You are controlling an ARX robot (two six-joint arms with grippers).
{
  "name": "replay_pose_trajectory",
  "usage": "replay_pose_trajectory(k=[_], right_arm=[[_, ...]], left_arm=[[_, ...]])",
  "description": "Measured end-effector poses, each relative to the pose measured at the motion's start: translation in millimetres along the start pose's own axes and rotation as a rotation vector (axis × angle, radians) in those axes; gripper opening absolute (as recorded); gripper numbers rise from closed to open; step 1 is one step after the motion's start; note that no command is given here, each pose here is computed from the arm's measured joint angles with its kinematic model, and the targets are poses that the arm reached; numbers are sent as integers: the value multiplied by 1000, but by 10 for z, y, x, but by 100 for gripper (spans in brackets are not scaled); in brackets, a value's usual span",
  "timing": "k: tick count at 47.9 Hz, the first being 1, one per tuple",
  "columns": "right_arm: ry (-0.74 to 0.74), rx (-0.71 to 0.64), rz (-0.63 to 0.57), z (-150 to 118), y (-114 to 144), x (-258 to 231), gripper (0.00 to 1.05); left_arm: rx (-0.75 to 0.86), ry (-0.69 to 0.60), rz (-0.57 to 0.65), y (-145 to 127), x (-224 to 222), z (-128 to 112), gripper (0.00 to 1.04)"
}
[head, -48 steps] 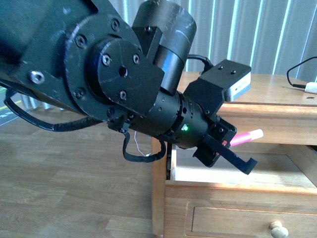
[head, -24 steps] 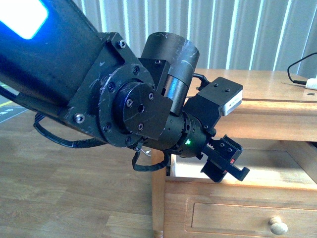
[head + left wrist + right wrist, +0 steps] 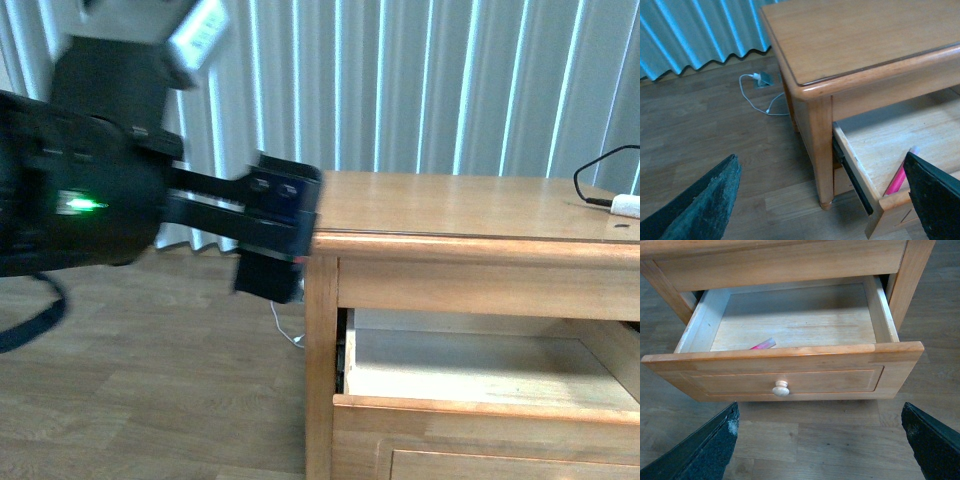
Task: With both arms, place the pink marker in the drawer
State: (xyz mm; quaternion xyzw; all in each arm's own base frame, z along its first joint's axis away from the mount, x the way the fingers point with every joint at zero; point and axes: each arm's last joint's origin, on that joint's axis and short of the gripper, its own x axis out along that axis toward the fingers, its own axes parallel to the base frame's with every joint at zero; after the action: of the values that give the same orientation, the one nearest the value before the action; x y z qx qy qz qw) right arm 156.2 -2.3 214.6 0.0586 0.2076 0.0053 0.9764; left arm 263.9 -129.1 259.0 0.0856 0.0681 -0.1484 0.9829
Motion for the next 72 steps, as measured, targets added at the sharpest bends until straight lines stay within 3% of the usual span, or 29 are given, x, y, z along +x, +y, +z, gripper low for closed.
replay_pose_trajectory(k=[8, 14, 22, 42, 46, 72], right_arm=[[0, 0, 0, 0, 0, 0, 96], [0, 0, 0, 0, 0, 0, 96], [0, 0, 0, 0, 0, 0, 96], [0, 0, -1, 0, -1, 0, 96], [0, 0, 0, 0, -1, 0, 96], [0, 0, 0, 0, -1, 0, 96]], left_arm=[[-108, -63, 83, 198, -659, -12, 98], [-200, -83, 228, 339, -1157, -203, 98], [-265, -97, 286, 424, -1355, -285, 98], [-182, -131, 285, 551, -1511, -816, 25], [-182, -134, 294, 572, -1549, -918, 4], [-177, -138, 295, 631, -1675, -1191, 4]])
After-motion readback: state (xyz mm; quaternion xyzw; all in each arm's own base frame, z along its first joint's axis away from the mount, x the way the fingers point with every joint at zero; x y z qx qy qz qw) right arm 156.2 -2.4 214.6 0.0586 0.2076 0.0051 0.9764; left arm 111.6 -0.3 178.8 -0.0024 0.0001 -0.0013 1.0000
